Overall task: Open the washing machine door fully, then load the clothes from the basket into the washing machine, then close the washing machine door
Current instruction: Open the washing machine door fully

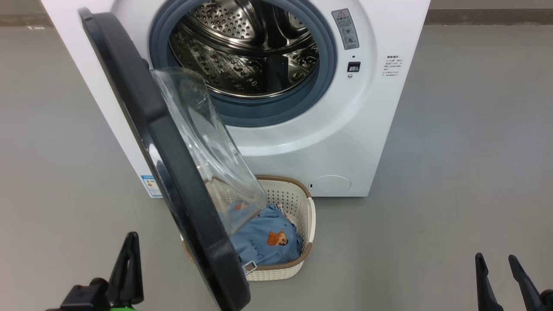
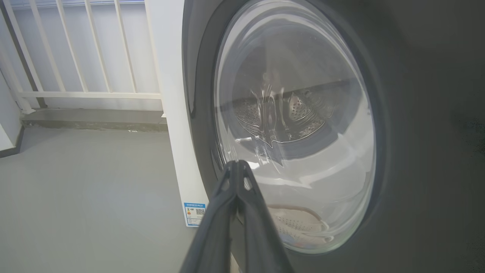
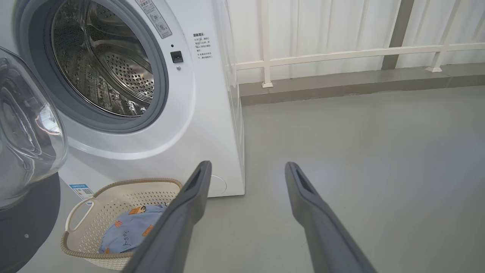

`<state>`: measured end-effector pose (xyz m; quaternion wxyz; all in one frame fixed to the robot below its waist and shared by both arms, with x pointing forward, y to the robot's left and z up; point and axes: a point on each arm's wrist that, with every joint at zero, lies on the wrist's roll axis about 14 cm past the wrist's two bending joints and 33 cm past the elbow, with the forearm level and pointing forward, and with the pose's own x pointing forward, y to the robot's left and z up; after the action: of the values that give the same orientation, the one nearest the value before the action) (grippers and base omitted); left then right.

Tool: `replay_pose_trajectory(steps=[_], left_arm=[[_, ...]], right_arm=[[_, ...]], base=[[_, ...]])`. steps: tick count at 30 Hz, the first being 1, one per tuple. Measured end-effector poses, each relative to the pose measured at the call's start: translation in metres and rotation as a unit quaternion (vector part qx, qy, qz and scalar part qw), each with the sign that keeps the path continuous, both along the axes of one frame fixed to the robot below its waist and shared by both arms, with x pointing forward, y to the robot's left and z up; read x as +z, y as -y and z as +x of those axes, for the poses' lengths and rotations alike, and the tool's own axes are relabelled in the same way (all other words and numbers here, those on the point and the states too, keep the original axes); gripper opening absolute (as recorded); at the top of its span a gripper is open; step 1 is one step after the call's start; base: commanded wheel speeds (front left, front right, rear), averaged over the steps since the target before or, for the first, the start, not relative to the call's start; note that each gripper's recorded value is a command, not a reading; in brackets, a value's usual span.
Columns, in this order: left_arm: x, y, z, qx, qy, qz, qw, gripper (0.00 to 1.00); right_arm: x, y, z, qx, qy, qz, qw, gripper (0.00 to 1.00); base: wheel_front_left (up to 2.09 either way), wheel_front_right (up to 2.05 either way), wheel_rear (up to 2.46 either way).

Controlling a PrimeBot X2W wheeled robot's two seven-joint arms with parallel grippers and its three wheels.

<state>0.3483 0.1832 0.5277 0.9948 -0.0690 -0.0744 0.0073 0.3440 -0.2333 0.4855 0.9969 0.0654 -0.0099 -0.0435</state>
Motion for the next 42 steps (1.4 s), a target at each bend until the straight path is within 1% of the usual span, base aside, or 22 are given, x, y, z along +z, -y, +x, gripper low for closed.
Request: replay_pose_trajectory(steps=[6,11,16,21,25,26,27,29,32,35,39,42], left_arm=[[0.000,-0.015,0.000,0.032,0.000,-0.008,0.999,0.00],[0.024,-0.035,-0.001,0.069,0.036,-0.009,0.997,0.00],[0.079,-0.053,-0.004,0.096,0.120,0.005,0.988,0.00],[0.139,-0.048,-0.016,0.080,0.215,0.028,0.973,0.00],[0.194,-0.024,-0.035,0.033,0.290,0.036,0.956,0.00],[0.209,-0.013,-0.041,0.011,0.309,0.028,0.951,0.00],[0.234,0.012,-0.051,-0.042,0.333,0.011,0.942,0.00],[0.247,0.040,-0.061,-0.102,0.338,-0.011,0.935,0.00],[0.245,0.084,-0.071,-0.193,0.308,-0.045,0.930,0.00],[0.230,0.118,-0.074,-0.260,0.256,-0.085,0.927,0.00],[0.197,0.134,-0.066,-0.281,0.176,-0.128,0.935,0.00],[0.173,0.143,-0.061,-0.294,0.119,-0.177,0.932,0.00]], right_arm=[[-0.002,-0.001,0.001,0.001,-0.003,0.001,1.000,1.00],[-0.004,-0.004,0.004,0.004,-0.005,0.003,1.000,1.00],[-0.003,-0.006,0.007,0.007,-0.003,0.004,1.000,1.00],[0.001,-0.010,0.009,0.012,0.002,0.005,1.000,1.00],[0.003,-0.015,0.011,0.019,0.006,0.006,1.000,1.00],[0.003,-0.017,0.012,0.021,0.007,0.007,1.000,1.00],[0.003,-0.021,0.013,0.026,0.007,0.007,1.000,1.00],[0.002,-0.024,0.013,0.031,0.004,0.008,0.999,1.00],[0.003,-0.029,0.015,0.038,0.006,0.009,0.999,1.00],[0.003,-0.033,0.017,0.044,0.005,0.010,0.999,1.00],[0.001,-0.036,0.019,0.048,0.003,0.011,0.999,1.00],[-0.001,-0.038,0.020,0.050,0.000,0.012,0.999,1.00]], base=[[0.00,0.00,0.00],[0.00,0.00,0.00],[0.00,0.00,0.00],[0.00,0.00,0.00],[0.00,0.00,0.00],[0.00,0.00,0.00],[0.00,0.00,0.00],[0.00,0.00,0.00],[0.00,0.00,0.00],[0.00,0.00,0.00],[0.00,0.00,0.00],[0.00,0.00,0.00]])
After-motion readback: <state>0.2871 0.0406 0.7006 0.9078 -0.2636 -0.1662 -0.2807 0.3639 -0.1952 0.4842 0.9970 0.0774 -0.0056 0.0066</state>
